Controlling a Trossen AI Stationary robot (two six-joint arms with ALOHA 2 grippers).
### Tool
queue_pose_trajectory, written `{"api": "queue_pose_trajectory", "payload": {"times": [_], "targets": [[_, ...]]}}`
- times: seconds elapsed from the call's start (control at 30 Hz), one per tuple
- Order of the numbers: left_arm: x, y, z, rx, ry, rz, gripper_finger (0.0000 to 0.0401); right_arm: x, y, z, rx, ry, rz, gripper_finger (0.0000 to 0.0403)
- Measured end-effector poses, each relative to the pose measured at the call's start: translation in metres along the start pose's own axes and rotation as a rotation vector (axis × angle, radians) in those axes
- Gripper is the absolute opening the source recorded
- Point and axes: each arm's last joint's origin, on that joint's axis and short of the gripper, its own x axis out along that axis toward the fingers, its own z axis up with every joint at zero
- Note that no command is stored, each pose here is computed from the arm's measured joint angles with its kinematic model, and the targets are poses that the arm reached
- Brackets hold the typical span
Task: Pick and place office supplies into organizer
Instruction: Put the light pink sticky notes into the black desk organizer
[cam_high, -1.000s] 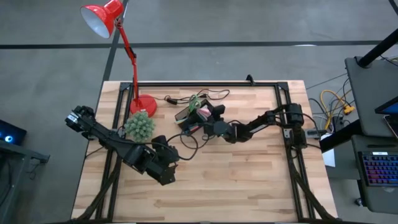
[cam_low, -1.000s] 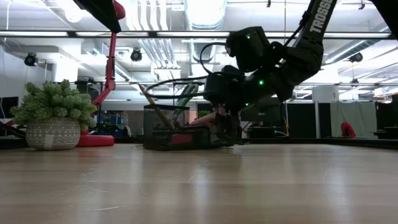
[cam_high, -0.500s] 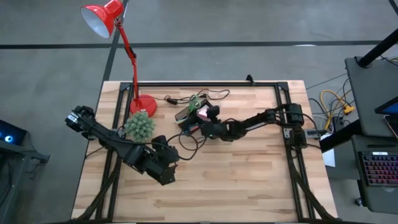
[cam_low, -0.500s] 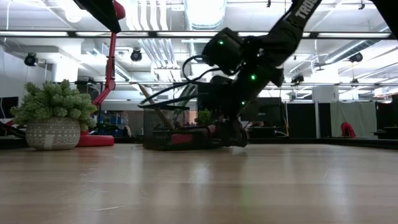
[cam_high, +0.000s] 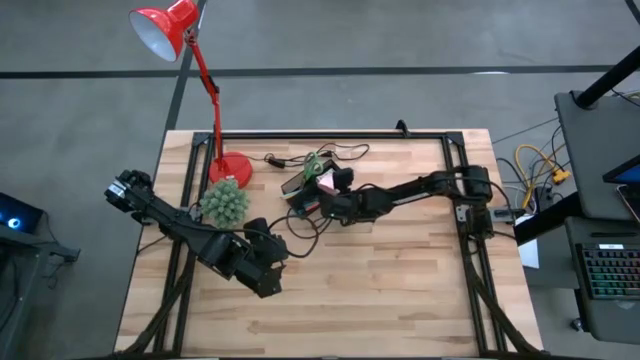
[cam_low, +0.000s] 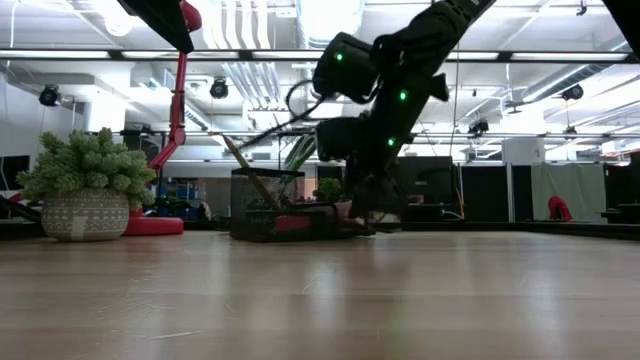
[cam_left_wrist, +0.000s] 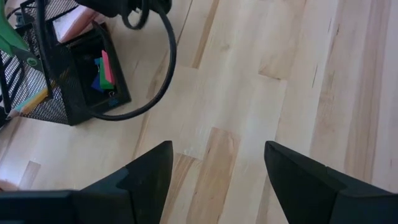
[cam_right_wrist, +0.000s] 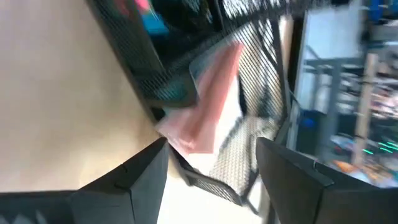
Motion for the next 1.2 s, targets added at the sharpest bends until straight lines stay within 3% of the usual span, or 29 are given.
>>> {"api": "queue_pose_trajectory", "payload": {"times": [0.13, 0.43, 0.63, 0.83, 1.2], "targets": [[0.0, 0.0, 0.0, -0.001, 0.0, 0.0, 0.0239, -0.004, -0.004, -0.001, 0.04, -0.05, 0.094, 0.0233], [0.001, 0.0, -0.002, 0.005, 0.012, -0.005, 0.0239, -0.033, -0.021, -0.024, 0.102, -0.08, 0.147, 0.022], [0.01, 0.0, -0.013, 0.05, 0.0, 0.061, 0.0239, -0.082, -0.044, -0.067, 0.304, -0.369, 0.308, 0.02], [0.011, -0.003, -0.014, 0.126, -0.097, 0.113, 0.0239, -0.123, -0.047, -0.119, 0.463, -0.775, 0.288, 0.0183], [-0.005, -0.004, 0.016, 0.334, -0.394, 0.125, 0.0239, -0.134, -0.012, -0.188, 0.594, -1.061, 0.27, 0.018]]}}
